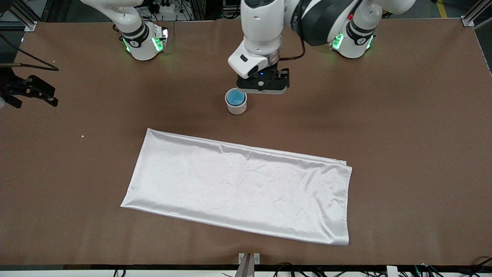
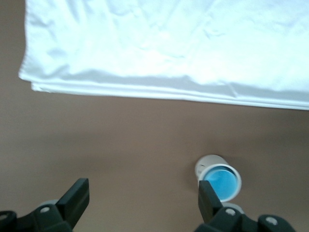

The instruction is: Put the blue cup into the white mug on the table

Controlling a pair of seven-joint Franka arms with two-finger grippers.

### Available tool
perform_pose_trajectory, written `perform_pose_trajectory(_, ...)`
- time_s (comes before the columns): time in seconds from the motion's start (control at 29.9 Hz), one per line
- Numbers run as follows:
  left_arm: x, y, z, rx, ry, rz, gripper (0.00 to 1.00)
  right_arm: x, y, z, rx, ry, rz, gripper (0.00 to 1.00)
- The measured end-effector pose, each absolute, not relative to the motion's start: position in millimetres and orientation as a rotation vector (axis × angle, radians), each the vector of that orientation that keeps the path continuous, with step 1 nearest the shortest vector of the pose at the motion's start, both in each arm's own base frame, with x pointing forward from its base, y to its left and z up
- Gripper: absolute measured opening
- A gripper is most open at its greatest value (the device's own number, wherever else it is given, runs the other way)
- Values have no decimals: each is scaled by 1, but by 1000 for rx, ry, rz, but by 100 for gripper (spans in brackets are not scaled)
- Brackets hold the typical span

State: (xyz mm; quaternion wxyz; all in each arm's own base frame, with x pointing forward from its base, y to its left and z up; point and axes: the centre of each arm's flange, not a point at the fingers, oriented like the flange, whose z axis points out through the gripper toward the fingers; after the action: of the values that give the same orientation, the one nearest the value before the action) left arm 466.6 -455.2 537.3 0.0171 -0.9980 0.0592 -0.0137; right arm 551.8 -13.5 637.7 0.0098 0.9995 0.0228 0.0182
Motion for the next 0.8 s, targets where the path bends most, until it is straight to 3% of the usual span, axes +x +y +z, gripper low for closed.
perform_pose_trajectory(0.37, 542, -315, 585, -3116, 69, -66, 100, 552, -13, 637, 3121, 72, 54, 100)
perform_pose_trajectory(0.8, 558, -226, 576, -3084, -115, 44, 100, 553, -12, 636, 3123, 73, 50, 100)
